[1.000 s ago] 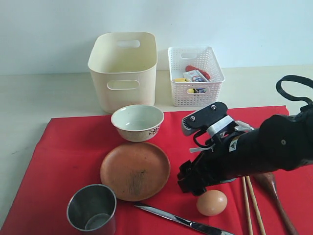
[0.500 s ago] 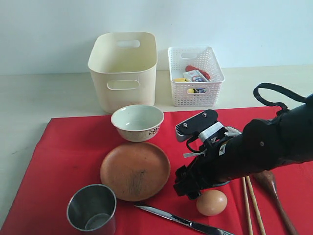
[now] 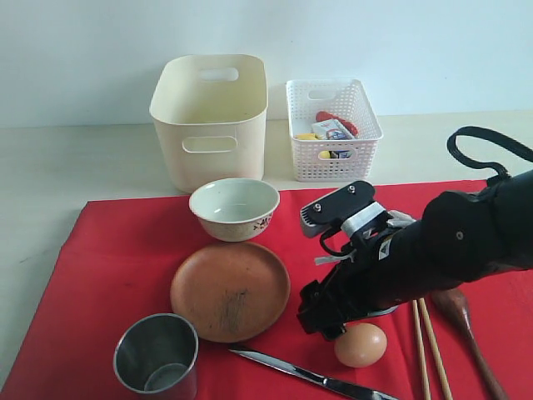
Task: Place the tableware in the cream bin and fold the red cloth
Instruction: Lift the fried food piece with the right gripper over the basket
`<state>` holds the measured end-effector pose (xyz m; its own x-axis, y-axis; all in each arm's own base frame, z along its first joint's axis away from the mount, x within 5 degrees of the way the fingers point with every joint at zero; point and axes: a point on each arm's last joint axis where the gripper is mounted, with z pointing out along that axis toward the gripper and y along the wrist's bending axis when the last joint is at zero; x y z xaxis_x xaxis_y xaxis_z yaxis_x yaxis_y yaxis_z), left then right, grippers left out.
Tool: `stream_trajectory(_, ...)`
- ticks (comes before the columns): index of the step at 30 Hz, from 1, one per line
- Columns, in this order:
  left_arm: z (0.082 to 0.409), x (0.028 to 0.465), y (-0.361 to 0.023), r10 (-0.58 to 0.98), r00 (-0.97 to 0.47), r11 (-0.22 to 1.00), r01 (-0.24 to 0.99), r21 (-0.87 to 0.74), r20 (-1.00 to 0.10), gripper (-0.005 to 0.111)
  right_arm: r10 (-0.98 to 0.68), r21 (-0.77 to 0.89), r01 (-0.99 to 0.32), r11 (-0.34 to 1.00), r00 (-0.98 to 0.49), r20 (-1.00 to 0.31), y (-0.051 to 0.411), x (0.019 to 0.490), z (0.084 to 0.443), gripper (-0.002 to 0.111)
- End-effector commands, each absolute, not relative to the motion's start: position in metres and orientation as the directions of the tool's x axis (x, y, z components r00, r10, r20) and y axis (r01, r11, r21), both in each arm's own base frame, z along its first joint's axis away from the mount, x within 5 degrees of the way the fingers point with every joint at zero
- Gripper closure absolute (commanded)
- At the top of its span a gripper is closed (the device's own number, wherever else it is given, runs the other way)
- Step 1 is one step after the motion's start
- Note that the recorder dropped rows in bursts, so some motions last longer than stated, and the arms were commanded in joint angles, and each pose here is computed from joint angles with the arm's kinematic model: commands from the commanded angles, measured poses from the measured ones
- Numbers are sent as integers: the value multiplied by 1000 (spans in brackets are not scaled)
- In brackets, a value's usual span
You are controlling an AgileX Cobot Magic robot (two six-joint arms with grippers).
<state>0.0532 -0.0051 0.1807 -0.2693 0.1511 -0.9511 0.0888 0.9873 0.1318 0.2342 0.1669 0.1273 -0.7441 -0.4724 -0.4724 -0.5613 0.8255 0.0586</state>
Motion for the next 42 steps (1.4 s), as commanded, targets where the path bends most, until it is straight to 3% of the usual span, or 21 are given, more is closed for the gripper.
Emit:
stream_trajectory(1, 180, 53, -6, 152, -263, 987, 93, 131, -953, 107, -489, 56, -571, 819, -746, -452, 168, 234, 122, 26)
stream_trajectory(16, 180, 53, -6, 152, -263, 987, 93, 131, -953, 107, -488, 34, -559, 828, -750, -448, 169, 240, 102, 29)
stream_trajectory(29, 180, 53, -6, 152, -263, 987, 93, 131, -953, 107, -457, 13, -550, 835, -706, -541, 171, 248, 114, 108)
stream_trajectory(42, 180, 53, -6, 152, -263, 987, 93, 131, -953, 107, -383, 12, -552, 834, -594, -707, 169, 245, 175, 108)
